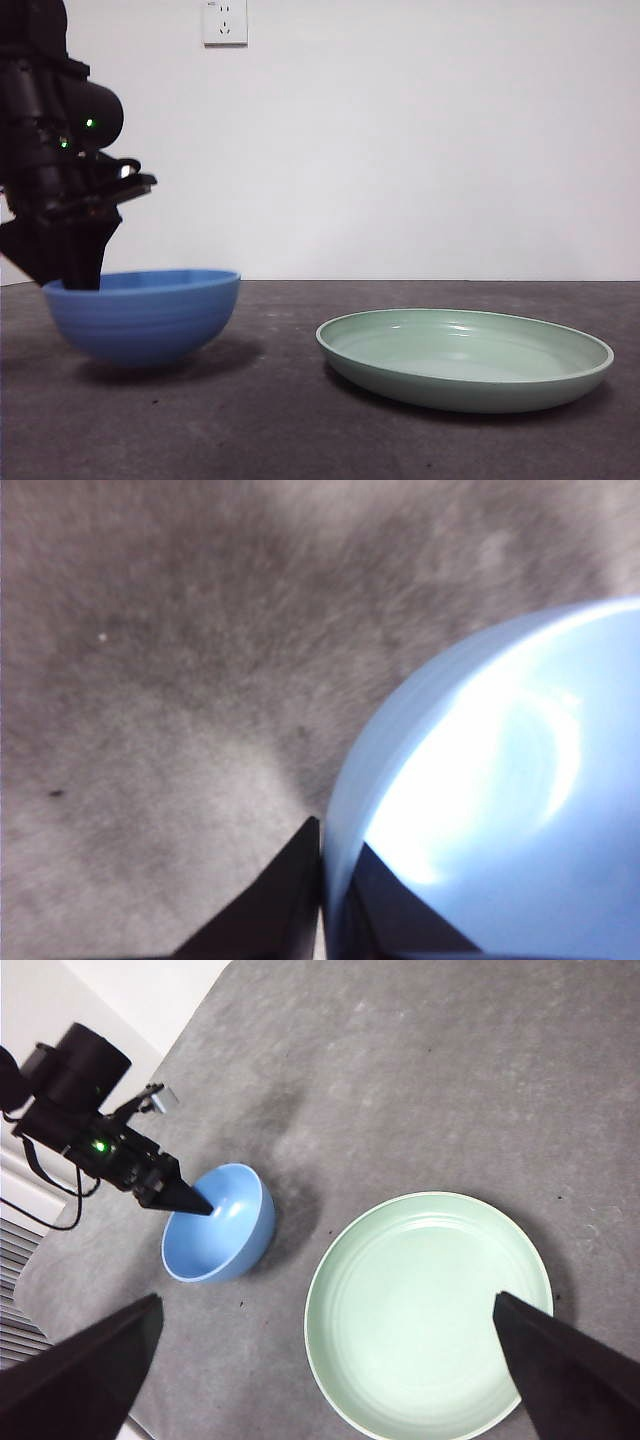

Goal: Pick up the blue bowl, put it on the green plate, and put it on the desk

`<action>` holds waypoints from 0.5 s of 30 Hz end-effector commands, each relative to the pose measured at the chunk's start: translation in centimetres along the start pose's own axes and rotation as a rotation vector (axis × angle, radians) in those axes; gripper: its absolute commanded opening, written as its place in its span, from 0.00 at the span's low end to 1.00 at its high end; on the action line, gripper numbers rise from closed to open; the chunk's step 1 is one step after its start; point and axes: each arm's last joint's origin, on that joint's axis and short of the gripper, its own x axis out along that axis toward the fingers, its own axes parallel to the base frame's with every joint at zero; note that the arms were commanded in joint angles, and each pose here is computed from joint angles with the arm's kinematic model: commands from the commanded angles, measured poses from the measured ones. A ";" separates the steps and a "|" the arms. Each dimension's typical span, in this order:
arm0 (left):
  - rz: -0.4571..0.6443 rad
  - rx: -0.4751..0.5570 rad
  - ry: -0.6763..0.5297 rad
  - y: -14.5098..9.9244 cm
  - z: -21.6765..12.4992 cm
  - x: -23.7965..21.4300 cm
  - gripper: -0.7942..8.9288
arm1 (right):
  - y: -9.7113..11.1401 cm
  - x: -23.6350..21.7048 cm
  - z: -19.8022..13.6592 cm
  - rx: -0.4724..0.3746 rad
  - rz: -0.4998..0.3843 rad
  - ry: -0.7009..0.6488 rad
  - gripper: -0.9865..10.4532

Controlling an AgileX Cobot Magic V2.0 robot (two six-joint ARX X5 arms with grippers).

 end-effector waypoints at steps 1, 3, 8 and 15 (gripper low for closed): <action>0.002 0.019 -0.027 -0.7 1.3 -1.2 0.09 | 0.3 -0.2 0.4 -0.019 0.005 -0.016 0.62; -0.002 -0.002 -0.052 -1.7 2.0 -2.3 0.09 | 0.3 -0.2 0.4 -0.019 0.005 -0.016 0.62; -0.022 0.074 -0.116 -5.5 3.3 -4.4 0.09 | 0.3 -0.2 0.5 -0.021 0.003 -0.017 0.62; -0.078 0.255 -0.148 -12.9 3.7 -2.8 0.09 | 0.3 -0.2 0.5 -0.025 0.003 -0.017 0.62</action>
